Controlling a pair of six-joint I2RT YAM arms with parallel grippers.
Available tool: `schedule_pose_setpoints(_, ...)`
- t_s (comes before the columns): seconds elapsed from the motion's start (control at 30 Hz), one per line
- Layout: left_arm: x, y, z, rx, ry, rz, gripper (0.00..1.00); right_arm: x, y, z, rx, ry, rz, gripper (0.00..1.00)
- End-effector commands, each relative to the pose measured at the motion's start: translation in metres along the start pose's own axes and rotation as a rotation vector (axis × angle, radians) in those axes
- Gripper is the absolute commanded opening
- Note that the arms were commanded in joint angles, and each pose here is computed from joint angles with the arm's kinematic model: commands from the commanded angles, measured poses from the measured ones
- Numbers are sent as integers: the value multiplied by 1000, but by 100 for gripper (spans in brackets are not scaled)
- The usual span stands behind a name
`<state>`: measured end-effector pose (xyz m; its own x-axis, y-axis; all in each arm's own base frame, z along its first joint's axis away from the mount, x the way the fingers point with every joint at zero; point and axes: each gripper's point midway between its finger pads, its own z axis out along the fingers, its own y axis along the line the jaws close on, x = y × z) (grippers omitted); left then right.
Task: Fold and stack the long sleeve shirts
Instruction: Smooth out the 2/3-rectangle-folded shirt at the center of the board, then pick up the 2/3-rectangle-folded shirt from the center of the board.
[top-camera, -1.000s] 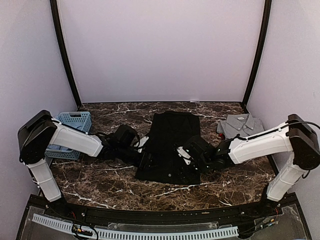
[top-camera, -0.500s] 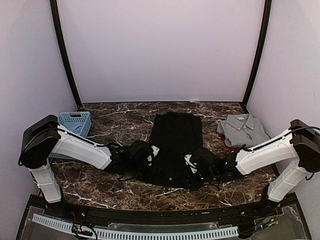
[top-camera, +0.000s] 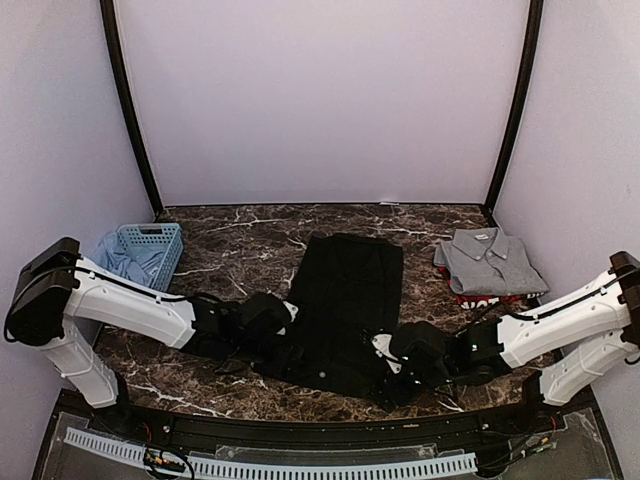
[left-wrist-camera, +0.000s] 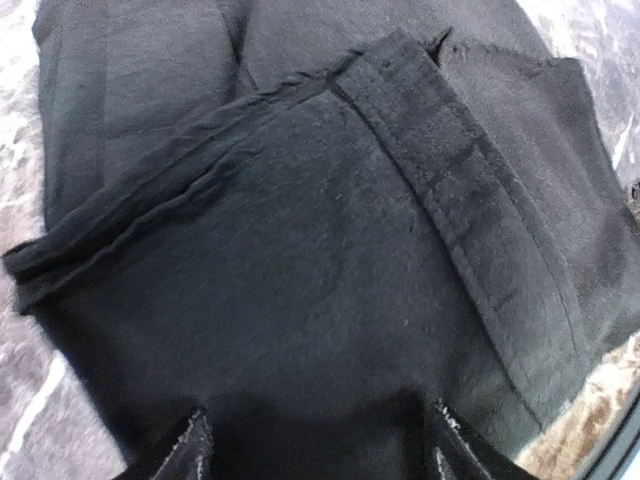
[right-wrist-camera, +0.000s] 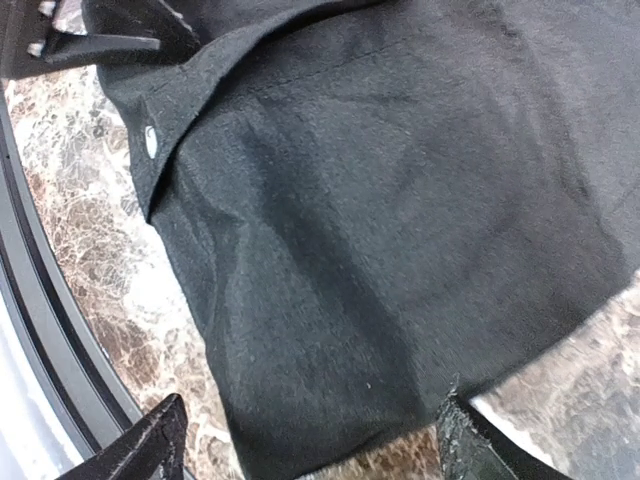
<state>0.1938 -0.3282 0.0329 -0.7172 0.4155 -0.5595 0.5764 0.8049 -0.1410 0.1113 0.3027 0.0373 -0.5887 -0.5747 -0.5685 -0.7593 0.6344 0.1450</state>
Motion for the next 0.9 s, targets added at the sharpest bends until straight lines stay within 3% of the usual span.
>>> schedule_pose_setpoints(0.0, -10, -3, -27, 28, -31, -6, 77, -14, 3, -13, 57, -30, -30, 84)
schedule_pose_setpoints(0.23, -33, -10, -50, 73, -101, -8, 92, -26, 23, -5, 158, -6, -182, 88)
schedule_pose_setpoints(0.5, -31, 12, -61, 80, -72, -74, 93, -15, 31, 25, 231, 112, -343, 79)
schedule_pose_setpoints(0.87, -18, 14, -70, 160, -60, -67, 92, 10, 17, 38, 277, 235, -368, 69)
